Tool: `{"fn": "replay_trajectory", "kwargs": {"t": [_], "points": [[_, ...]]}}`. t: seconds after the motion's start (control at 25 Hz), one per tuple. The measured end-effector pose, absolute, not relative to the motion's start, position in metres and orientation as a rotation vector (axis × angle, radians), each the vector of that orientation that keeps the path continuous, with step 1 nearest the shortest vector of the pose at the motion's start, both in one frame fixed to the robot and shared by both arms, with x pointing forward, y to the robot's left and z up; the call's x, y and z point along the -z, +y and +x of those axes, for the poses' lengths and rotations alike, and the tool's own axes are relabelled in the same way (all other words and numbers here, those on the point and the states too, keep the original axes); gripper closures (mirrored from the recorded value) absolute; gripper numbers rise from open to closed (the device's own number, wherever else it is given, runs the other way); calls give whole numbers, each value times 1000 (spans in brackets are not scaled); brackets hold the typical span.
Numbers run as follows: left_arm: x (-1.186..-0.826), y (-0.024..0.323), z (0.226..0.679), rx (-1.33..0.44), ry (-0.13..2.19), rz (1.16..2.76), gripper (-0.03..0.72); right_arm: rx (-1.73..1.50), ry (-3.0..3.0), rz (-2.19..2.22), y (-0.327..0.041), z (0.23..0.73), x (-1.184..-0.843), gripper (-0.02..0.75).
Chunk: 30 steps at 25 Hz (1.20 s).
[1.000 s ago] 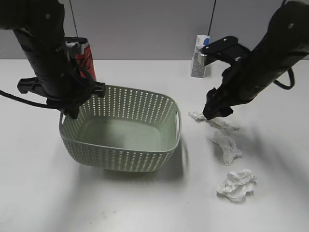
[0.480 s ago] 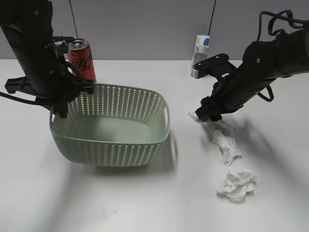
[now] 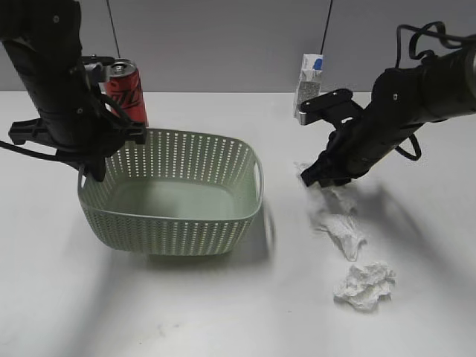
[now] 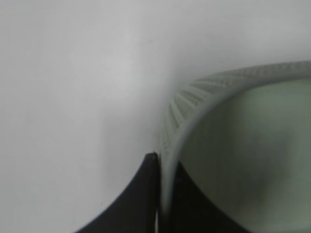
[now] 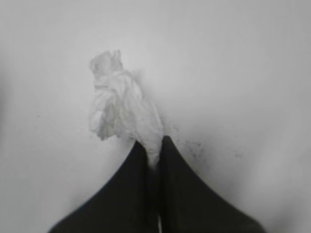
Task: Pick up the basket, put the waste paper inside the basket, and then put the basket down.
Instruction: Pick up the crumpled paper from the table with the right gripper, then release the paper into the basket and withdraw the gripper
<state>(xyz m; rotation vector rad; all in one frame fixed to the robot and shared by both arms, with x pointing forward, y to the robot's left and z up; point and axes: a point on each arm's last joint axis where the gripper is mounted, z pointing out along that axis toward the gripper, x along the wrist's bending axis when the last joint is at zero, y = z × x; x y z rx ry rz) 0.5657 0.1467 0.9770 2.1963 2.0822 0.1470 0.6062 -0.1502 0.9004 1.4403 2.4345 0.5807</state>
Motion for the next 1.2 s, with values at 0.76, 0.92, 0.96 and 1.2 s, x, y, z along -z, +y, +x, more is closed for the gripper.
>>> {"fn": "replay_trajectory", "kwargs": {"t": [0.76,0.92,0.96,1.2], "points": [[-978,141,568,-109,2066,2124,689,-1088,2512,980,-34,524,-1003,524],[-978,141,568,-101,2068,2120,689,-1068,2528,997,-29,529,-993,150],[-978,141,568,-100,2070,2121,689,-1074,2527,1009,-29,530,-997,135],[-977,141,567,-98,2062,2148,689,-979,2463,1235,-71,543,-1024,167]]}}
